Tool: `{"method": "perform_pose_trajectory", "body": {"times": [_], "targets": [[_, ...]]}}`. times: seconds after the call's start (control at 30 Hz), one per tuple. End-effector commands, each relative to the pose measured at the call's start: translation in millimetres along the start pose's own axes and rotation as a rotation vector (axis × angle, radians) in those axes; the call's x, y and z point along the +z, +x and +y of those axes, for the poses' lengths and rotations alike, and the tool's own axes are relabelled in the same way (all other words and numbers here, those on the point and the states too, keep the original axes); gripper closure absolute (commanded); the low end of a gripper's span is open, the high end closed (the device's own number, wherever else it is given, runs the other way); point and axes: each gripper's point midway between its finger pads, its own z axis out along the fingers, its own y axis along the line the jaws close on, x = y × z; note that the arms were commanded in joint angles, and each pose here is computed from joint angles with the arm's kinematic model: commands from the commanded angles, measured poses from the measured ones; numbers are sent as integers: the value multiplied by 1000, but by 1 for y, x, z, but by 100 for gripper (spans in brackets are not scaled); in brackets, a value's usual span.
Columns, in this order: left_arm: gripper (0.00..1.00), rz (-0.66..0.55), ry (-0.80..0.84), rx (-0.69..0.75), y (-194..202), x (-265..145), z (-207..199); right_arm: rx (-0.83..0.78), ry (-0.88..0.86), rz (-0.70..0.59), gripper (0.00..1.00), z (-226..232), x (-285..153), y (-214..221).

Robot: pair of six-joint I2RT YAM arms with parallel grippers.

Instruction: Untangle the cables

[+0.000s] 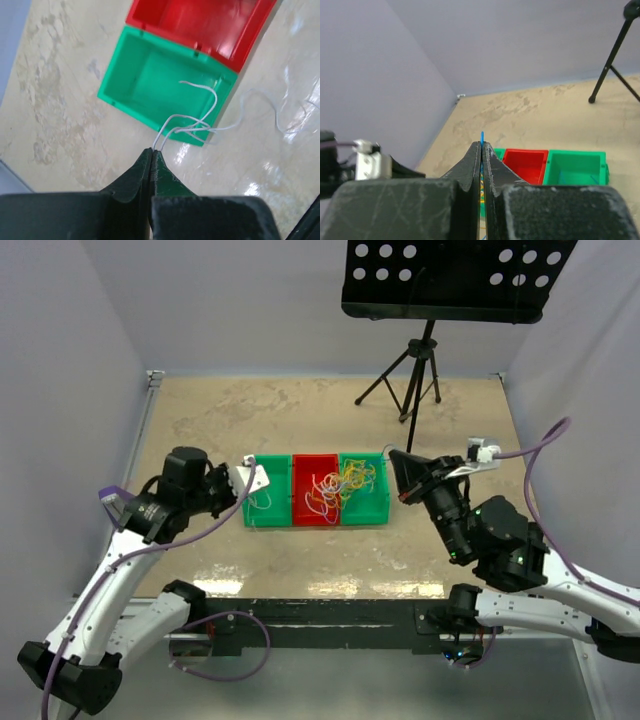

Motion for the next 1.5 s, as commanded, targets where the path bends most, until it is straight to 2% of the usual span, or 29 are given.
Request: {"method": "perform_pose_trajectory", "body": {"times": [0.0,0.33,0.5,0.6,0.77,0.87,1.13,1.23,1.47], "targets": [[100,-169,76,-121,-58,-24,0,46,-98,71,100,18,-3,23],[100,-394,-144,-101,-142,-76,69,62,-129,74,100,19,-8,21],[100,-461,-240,-88,-165,-92,95,67,-141,88,100,20,-9,27],[100,-474,-253,-75,-165,-89,97,68,-145,93,100,21,-9,29],[100,-400,-264,-57,-143,-60,98,75,-157,100,100,22,-11,31],[100,-376,-335,-67,-133,-55,108,81,-163,98,100,22,-12,29],[100,-511,-558,-102,-147,-102,133,68,-172,116,100,24,-11,37],[100,-528,-571,-101,-148,-108,132,71,-175,121,100,26,-10,39],[100,-445,-530,-103,-127,-85,122,73,-185,132,100,28,-10,45]]}}
